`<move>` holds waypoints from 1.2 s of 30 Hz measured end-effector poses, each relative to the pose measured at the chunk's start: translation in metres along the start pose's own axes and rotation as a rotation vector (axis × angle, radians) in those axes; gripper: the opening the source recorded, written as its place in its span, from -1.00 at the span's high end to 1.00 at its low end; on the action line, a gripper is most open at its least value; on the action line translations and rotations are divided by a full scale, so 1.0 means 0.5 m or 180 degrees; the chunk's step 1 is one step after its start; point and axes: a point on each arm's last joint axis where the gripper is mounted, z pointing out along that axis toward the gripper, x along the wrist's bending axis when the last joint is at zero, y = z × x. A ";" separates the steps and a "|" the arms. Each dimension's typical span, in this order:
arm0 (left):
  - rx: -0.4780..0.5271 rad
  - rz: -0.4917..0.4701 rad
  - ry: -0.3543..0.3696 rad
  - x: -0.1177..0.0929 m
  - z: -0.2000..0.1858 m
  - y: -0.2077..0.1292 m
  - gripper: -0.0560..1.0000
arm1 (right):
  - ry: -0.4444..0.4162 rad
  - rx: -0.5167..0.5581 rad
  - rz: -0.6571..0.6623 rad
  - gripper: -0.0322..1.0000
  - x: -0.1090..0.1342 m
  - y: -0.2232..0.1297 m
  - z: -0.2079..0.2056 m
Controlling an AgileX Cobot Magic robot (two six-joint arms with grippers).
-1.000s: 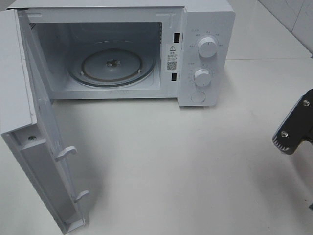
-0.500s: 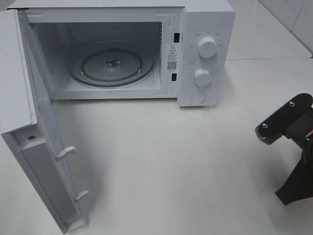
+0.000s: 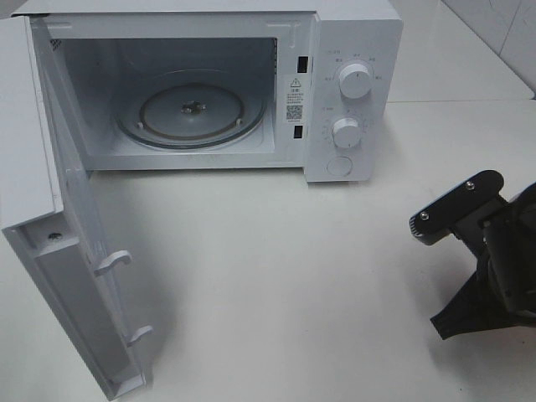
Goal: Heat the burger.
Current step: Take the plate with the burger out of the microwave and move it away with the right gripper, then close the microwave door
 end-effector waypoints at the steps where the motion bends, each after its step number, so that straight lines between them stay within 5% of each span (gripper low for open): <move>1: 0.0000 0.0000 0.0000 0.000 0.000 0.000 -0.95 | 0.0017 0.0013 0.0028 0.79 0.001 0.002 0.008; 21: 0.0000 0.0000 0.0000 0.000 0.000 0.000 -0.95 | 0.0095 0.0151 -0.0055 0.67 0.003 0.009 0.091; 29: 0.0000 0.0000 0.0000 0.000 0.000 0.000 -0.95 | 0.0008 0.0287 -0.0108 -0.04 -0.002 0.001 0.091; 36: 0.0000 0.0000 0.0000 0.000 0.000 0.000 -0.95 | 0.0050 0.0337 -0.0087 -0.19 -0.011 -0.001 0.076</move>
